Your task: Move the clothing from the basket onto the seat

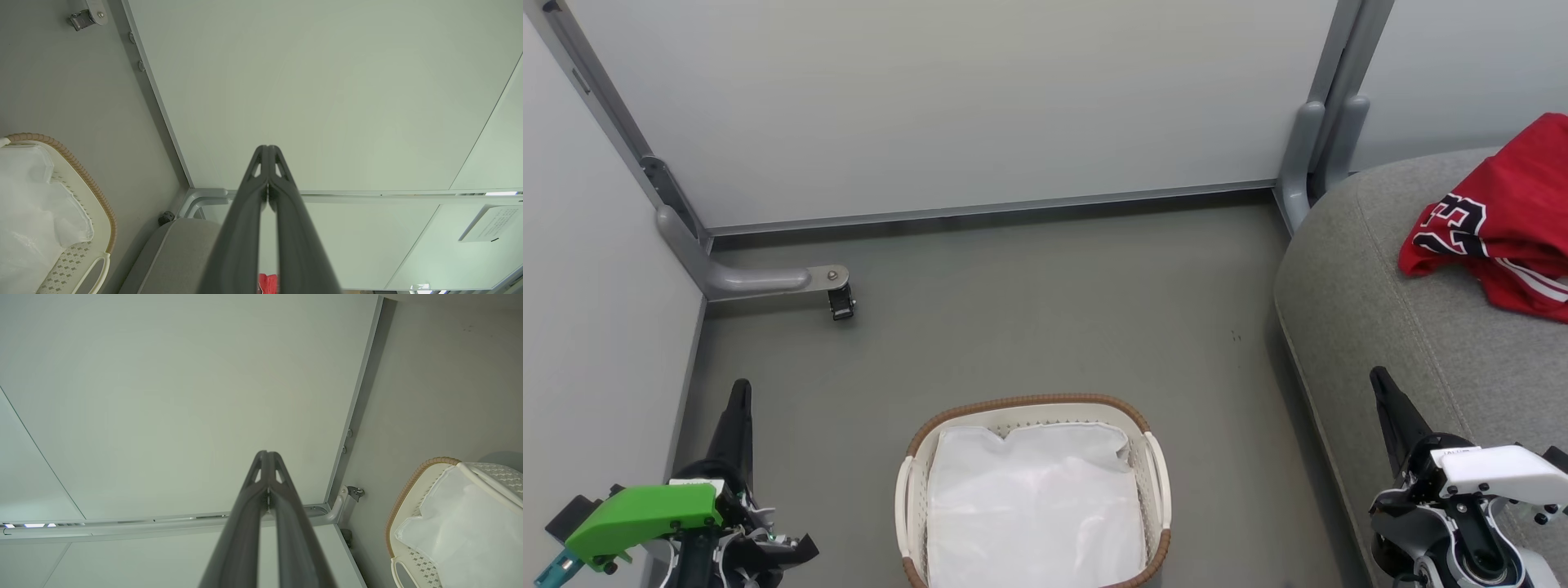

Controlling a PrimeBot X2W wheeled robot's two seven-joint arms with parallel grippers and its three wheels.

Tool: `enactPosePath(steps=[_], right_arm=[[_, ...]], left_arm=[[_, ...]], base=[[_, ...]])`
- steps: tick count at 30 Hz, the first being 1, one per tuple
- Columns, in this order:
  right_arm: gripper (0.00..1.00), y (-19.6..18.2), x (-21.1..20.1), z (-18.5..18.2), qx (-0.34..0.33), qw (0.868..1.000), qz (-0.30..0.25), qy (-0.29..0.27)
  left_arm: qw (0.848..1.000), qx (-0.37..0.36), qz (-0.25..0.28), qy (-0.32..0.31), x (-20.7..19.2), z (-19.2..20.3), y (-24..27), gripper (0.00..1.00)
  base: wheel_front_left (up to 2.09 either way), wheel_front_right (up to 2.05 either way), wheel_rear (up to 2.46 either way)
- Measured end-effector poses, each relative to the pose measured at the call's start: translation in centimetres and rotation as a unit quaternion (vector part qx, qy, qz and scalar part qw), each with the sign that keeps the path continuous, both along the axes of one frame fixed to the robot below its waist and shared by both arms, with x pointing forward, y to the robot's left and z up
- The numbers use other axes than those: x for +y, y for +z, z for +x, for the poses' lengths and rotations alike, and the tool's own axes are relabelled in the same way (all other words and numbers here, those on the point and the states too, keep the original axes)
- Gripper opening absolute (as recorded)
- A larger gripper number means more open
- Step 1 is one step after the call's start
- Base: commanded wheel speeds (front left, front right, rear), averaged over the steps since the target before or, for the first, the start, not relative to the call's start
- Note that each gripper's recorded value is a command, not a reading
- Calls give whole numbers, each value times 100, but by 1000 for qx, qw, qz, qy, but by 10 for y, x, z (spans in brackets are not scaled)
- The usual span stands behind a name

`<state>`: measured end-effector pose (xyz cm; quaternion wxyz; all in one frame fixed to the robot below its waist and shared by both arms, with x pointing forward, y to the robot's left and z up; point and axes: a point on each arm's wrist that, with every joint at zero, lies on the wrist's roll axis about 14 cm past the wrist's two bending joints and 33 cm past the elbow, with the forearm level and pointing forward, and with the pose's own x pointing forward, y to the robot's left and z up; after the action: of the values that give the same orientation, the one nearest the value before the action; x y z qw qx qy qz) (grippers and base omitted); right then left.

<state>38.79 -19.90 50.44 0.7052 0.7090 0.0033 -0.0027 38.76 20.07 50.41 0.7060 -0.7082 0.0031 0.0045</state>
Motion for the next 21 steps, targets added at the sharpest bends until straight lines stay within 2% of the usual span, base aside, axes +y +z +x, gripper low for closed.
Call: enactPosePath(steps=[21], right_arm=[[0,0,0,0,0,1000,0,0]], left_arm=[[1000,0,0,0,0,0,0,0]], base=[[0,0,0]])
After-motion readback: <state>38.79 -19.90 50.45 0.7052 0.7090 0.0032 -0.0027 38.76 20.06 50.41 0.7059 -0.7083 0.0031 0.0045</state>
